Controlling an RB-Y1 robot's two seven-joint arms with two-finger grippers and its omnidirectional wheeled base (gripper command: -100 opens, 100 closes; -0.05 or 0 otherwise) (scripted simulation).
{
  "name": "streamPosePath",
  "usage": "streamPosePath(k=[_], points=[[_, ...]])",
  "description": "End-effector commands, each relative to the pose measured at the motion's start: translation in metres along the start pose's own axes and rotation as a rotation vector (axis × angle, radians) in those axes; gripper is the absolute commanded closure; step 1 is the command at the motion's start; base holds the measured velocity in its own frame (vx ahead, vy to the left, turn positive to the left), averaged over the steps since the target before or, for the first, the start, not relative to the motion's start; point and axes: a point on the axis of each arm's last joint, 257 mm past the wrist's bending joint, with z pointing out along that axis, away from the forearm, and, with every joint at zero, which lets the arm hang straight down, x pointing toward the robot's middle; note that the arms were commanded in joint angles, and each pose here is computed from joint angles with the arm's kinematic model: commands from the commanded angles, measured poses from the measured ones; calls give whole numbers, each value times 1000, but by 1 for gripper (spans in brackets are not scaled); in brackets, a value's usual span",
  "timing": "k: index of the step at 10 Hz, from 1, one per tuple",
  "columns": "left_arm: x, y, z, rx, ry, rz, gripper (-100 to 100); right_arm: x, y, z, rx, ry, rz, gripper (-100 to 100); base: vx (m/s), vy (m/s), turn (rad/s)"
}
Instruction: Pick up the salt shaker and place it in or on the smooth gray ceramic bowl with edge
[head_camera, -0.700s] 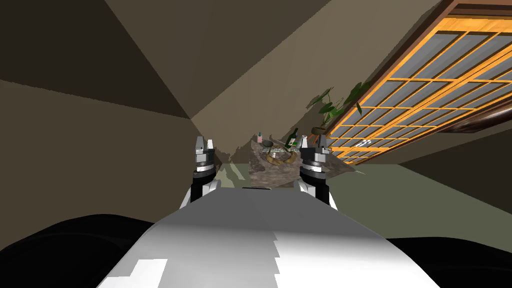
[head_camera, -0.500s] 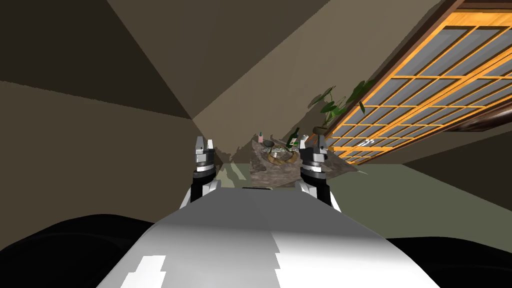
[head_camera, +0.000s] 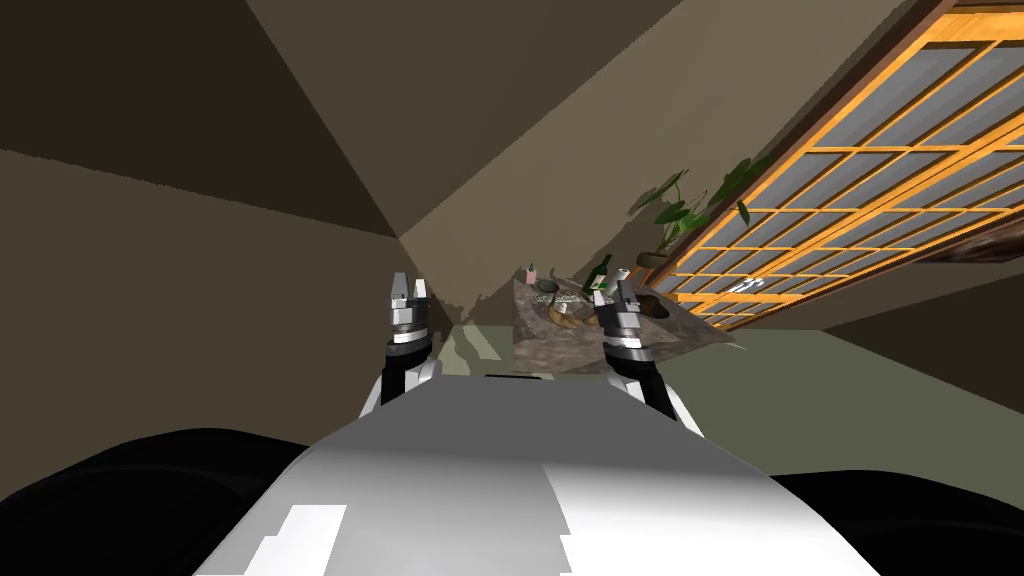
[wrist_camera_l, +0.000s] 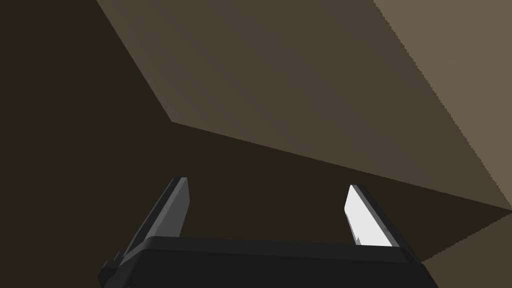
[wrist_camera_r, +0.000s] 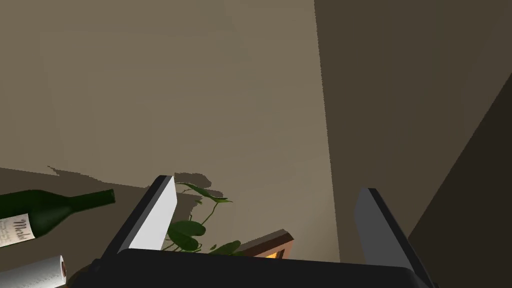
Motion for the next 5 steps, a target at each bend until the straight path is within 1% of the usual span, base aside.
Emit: streamPosePath(k=[1, 3, 4, 5], points=[[0, 0, 0, 0, 0, 0, 0, -2, -22, -8, 78, 28, -24, -100, -44, 188, 44], [0, 0, 0, 0, 0, 0, 0, -6, -50, -21, 182, 65, -57, -100, -54, 198, 50], [0, 0, 0, 0, 0, 0, 0, -5, -50, -21, 183, 79, -64, -100, -41, 155, 9], [0, 0, 0, 0, 0, 0, 0, -8, -64, -29, 239, 97, -82, -100, -22, 144, 54]])
